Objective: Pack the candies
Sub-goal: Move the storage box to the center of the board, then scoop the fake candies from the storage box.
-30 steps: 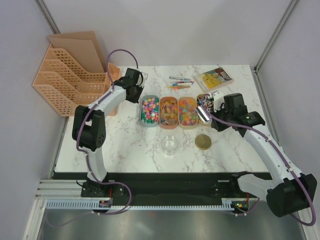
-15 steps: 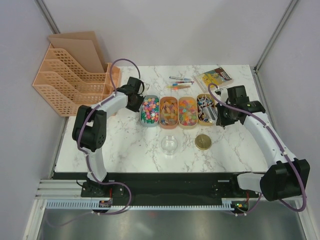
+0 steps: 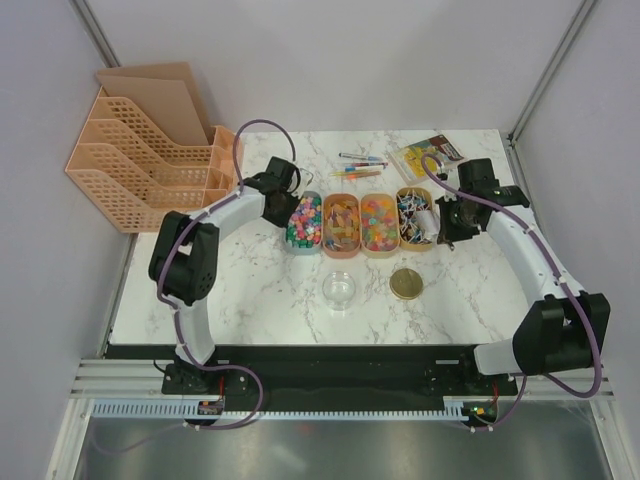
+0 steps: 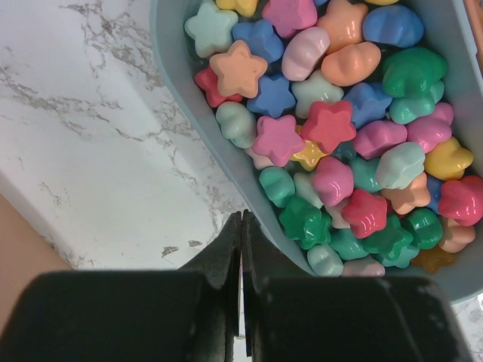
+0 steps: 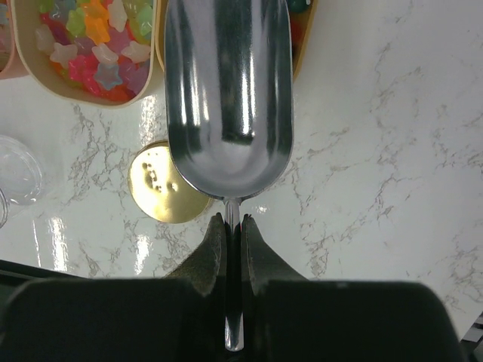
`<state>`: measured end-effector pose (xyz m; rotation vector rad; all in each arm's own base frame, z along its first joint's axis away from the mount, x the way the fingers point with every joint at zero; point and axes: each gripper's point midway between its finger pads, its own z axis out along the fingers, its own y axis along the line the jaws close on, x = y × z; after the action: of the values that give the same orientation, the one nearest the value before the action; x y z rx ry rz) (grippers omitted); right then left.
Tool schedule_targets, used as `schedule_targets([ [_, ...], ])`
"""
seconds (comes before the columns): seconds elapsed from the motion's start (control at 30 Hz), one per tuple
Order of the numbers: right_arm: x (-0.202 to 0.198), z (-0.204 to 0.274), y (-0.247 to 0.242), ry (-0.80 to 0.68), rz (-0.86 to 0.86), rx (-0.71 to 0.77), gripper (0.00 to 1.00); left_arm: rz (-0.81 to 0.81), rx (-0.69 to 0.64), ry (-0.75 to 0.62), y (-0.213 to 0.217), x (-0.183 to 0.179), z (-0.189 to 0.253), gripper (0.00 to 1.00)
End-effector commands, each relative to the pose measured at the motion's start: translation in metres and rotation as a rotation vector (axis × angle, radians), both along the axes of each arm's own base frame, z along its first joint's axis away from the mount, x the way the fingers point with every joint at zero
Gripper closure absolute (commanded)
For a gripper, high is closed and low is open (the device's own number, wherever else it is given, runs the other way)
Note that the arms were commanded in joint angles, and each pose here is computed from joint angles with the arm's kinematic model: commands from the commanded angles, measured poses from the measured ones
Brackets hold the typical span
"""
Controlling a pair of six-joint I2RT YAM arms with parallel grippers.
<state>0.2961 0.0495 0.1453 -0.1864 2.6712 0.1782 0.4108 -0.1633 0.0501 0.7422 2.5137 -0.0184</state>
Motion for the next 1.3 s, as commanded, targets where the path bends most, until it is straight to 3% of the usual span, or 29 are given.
schedule_targets([
  [0.0,0.008,0.016,-0.004,-0.040,0.016,-0.026,1.00,-0.114,-0.091,-0.048,-0.043,0.001,0.021,0.98],
  [0.37,0.007,0.022,-0.036,0.066,0.051,-0.081,1.00,-0.208,-0.125,-0.044,-0.092,-0.024,0.032,0.98],
  [0.47,0.009,0.024,-0.038,0.081,0.043,-0.079,1.00,-0.176,-0.109,-0.048,-0.088,-0.024,0.032,0.87],
  [0.5,0.008,0.024,-0.038,0.084,0.041,-0.081,1.00,-0.168,-0.105,-0.056,-0.086,-0.024,0.033,0.77],
  [0.8,-0.022,-0.004,-0.056,0.235,0.000,-0.091,1.00,-0.113,-0.049,-0.106,-0.066,-0.024,0.031,0.57],
  [0.97,-0.013,-0.010,-0.063,0.284,0.013,-0.092,1.00,-0.100,-0.057,-0.125,-0.066,-0.022,0.033,0.52],
  [1.27,0.019,-0.010,-0.071,0.317,0.056,-0.128,1.00,-0.107,-0.042,-0.139,-0.061,-0.024,0.028,0.51],
])
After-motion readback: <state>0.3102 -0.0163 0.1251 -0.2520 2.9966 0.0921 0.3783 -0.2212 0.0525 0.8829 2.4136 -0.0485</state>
